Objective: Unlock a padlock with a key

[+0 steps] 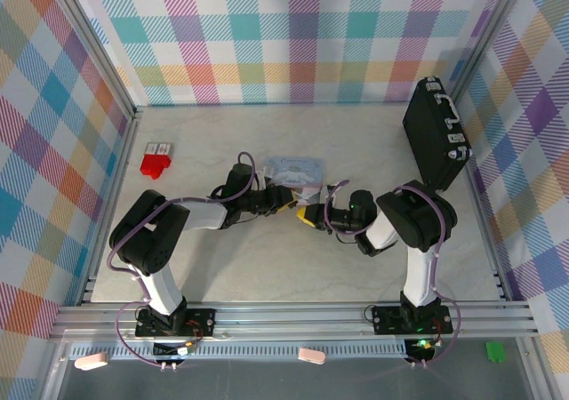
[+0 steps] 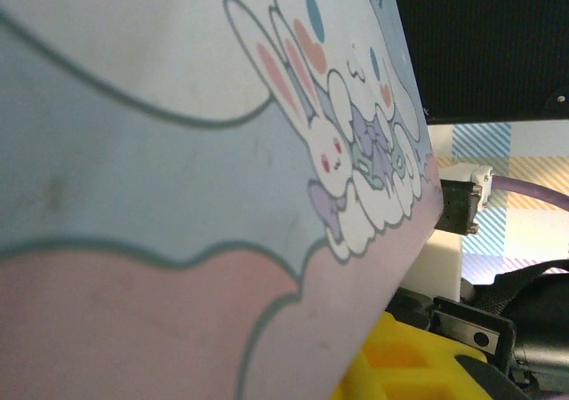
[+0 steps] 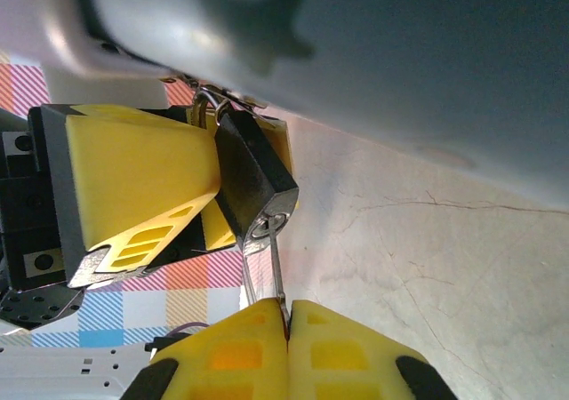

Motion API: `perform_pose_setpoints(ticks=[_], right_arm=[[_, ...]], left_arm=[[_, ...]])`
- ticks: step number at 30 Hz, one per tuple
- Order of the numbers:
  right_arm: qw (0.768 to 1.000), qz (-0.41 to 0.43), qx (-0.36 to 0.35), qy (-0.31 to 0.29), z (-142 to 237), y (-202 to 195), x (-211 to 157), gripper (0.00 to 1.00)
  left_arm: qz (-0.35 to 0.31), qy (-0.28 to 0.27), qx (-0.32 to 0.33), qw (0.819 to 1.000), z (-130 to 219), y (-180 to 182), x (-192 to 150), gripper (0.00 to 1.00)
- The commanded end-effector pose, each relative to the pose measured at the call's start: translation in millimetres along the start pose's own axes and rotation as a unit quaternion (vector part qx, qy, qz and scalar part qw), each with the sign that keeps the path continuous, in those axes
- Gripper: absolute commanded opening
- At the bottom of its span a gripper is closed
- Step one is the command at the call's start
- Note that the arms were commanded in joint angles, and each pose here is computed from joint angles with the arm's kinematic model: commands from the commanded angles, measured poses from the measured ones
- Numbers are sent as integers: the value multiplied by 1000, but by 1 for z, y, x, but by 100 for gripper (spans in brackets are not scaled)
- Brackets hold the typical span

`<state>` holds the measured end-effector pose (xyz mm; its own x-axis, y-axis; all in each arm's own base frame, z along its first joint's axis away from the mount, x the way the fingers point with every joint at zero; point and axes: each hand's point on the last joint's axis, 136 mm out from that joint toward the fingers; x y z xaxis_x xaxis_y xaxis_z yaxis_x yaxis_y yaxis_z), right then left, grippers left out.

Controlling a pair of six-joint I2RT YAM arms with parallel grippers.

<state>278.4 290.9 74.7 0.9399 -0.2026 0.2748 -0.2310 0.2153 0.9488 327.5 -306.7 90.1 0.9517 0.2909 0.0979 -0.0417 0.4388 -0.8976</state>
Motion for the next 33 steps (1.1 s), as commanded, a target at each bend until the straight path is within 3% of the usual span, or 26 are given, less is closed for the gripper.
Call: perform_pose_setpoints(ticks=[1,4,15,33], right_arm=[[999,38,28,9,-2,20,-5,0],[999,38,28,10,-3,19,-5,0],[1000,18,7,-12,8,-3,16,0],[998,-32,-18,-57,10,-23,41,0]], left_arm=[[-17,21,-3,1000,-4,-2,-17,29],[-15,23,-3,1000,-4,0,-18,28],[-26,51,-14,998,-3,-6,-27,4],[-48,45,-46,997,6,-20,-31,0]])
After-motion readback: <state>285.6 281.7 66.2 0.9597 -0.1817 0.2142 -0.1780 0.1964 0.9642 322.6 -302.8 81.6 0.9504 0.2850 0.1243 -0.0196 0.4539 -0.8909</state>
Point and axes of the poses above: each hand's point on the last joint's axis, 136 mm out from that joint toward the fingers, its own z axis back along the fingers, its own y axis along the line the jaws close on, x = y × z, and after that the axes turned 7 degrees about z, right-handed
